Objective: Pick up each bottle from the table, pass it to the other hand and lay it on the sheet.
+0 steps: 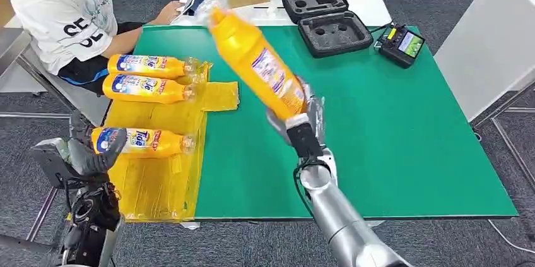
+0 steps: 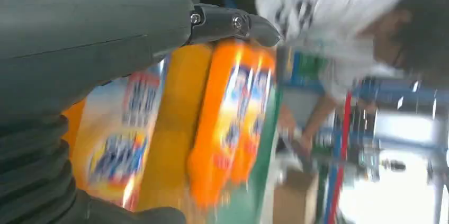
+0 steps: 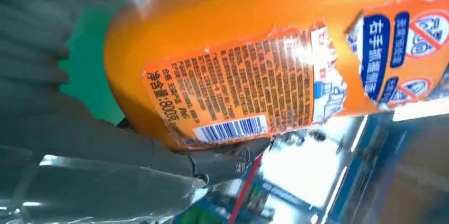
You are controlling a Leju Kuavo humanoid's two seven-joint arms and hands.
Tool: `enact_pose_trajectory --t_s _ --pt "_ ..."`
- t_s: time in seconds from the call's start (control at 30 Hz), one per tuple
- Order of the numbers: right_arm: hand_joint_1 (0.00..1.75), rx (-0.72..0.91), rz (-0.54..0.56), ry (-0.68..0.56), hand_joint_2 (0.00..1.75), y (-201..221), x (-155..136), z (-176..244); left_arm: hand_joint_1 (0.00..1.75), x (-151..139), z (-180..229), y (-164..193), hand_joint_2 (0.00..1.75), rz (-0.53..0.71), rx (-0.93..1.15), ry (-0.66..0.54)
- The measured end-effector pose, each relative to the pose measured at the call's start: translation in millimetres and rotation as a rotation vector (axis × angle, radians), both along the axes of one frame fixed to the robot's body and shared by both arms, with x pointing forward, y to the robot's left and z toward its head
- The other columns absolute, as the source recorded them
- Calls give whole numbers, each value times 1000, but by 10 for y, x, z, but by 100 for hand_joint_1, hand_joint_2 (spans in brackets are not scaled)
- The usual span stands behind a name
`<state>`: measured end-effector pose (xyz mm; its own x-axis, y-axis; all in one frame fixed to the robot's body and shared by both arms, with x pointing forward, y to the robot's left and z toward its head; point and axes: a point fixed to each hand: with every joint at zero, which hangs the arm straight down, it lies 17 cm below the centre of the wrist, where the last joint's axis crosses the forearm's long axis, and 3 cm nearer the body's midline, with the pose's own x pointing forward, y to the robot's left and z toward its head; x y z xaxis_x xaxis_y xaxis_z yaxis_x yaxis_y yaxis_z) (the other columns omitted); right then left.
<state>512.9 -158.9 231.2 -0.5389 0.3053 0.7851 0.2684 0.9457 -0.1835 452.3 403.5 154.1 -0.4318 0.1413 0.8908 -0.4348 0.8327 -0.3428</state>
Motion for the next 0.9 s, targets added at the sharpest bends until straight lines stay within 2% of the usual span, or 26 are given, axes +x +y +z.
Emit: enact_pose_trajectory --t_s 0.13,0.3,0.5,0.9 --pt "175 -46 100 18 175 279 -72 -114 0 140 67 -619 175 -309 -177 -44" --pt "175 -91 237 66 175 739 -241 -359 0 176 202 -1307 175 -568 -272 -68" --pt "173 -110 359 121 175 1165 -453 -602 0 118 293 -1772 175 -709 -274 -74" --pt "175 -77 377 172 175 1177 -465 -752 0 14 384 -2101 175 -824 -228 -80"
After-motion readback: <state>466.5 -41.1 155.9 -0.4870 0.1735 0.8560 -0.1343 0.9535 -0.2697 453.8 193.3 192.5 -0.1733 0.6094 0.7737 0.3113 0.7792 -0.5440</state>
